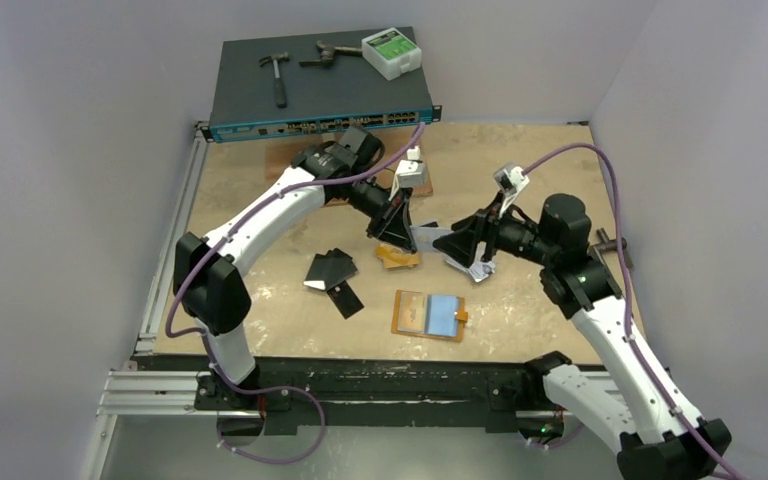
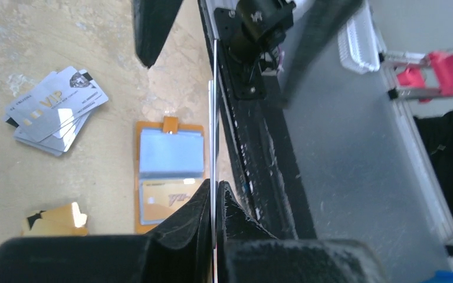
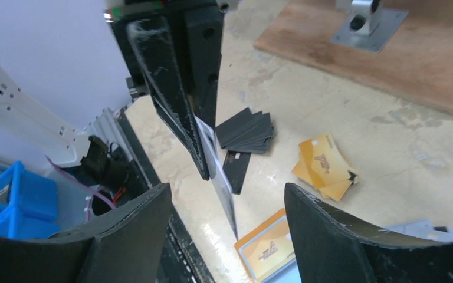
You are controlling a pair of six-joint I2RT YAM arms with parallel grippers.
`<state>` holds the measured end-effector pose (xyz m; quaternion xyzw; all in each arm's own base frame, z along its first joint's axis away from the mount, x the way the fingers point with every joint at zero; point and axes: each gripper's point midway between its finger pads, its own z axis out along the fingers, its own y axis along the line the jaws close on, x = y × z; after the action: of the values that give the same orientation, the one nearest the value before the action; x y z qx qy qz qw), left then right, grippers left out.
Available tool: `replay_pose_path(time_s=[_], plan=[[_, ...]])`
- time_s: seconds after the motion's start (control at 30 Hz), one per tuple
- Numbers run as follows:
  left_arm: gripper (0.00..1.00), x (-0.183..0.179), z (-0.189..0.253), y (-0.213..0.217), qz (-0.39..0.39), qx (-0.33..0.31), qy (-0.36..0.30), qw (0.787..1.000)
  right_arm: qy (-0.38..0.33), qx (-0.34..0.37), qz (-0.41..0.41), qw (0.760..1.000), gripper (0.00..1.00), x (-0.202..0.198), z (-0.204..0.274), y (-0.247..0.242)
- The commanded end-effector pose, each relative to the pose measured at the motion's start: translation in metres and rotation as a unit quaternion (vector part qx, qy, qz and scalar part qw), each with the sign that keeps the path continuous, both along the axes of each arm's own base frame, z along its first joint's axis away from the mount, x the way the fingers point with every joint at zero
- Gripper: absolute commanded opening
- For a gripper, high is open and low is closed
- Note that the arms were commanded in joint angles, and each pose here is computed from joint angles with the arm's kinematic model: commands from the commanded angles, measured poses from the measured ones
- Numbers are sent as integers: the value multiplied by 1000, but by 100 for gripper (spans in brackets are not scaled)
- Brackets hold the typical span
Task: Put the credit cards into the card holder
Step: Place the credit card at the center of the board.
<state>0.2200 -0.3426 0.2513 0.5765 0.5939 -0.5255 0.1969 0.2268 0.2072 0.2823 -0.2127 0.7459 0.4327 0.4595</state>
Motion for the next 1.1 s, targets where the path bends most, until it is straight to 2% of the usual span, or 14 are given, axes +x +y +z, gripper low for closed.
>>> replay_pose_path(time_s=[0.0, 0.1, 0.17, 0.27, 0.33, 0.7, 0.83, 0.9, 1.07], plan=[[0, 9, 48, -18, 48, -65, 64, 995, -64, 35, -75, 995, 72, 8, 39, -18], [0, 16, 59, -26, 86, -69, 121, 987, -63, 58, -154, 984, 74, 18, 36, -37], [0, 19, 65, -30, 102, -74, 143, 982, -57, 103, -196, 973, 76, 19, 30, -47], [0, 23, 71, -32, 120, -79, 159, 977, -59, 201, -173, 962, 78, 1, 27, -41], [0, 24, 74, -33, 126, -82, 166, 975, -63, 242, -162, 954, 80, -7, 26, -41], [0, 18, 84, -34, 119, -93, 191, 970, -113, 338, -123, 926, 79, 4, 77, -33], [0, 15, 86, -35, 113, -96, 199, 969, -96, 351, -111, 925, 72, 16, 78, -26], [0, 14, 87, -38, 106, -103, 199, 969, -92, 361, -108, 922, 65, 21, 80, -24], [0, 7, 88, -44, 94, -103, 204, 969, -73, 366, -117, 920, 33, 30, 79, -23]])
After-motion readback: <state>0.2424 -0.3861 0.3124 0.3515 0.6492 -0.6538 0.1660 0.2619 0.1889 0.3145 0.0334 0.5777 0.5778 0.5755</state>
